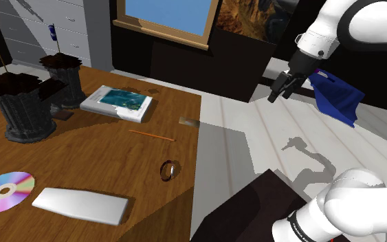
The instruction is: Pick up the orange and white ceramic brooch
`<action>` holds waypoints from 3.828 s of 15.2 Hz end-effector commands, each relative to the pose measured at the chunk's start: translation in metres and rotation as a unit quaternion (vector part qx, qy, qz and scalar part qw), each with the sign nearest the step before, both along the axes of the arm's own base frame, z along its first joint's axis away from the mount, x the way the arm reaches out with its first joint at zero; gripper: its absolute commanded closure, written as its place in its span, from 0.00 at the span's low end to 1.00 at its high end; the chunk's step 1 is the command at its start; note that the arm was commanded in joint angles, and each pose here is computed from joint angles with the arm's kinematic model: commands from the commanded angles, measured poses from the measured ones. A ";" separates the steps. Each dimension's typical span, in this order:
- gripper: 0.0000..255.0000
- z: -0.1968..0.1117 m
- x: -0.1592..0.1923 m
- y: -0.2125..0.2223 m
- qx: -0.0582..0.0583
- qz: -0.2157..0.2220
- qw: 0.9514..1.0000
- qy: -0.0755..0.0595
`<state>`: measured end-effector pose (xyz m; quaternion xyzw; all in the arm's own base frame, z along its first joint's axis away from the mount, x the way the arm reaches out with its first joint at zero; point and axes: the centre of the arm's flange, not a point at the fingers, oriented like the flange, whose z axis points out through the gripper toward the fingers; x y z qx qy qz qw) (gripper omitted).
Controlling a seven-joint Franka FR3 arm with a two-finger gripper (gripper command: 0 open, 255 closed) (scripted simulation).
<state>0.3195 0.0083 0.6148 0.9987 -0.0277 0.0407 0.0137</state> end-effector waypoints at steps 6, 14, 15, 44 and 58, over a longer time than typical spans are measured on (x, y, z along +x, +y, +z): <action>0.00 -0.038 0.055 0.006 0.000 0.068 0.998 0.008; 0.00 -0.100 0.140 0.031 0.000 0.177 0.984 0.021; 0.00 -0.108 0.150 0.036 0.000 0.191 0.981 0.023; 1.00 -0.262 0.271 0.123 0.000 0.374 0.926 0.045; 1.00 -0.214 0.270 0.124 0.000 0.374 0.926 0.045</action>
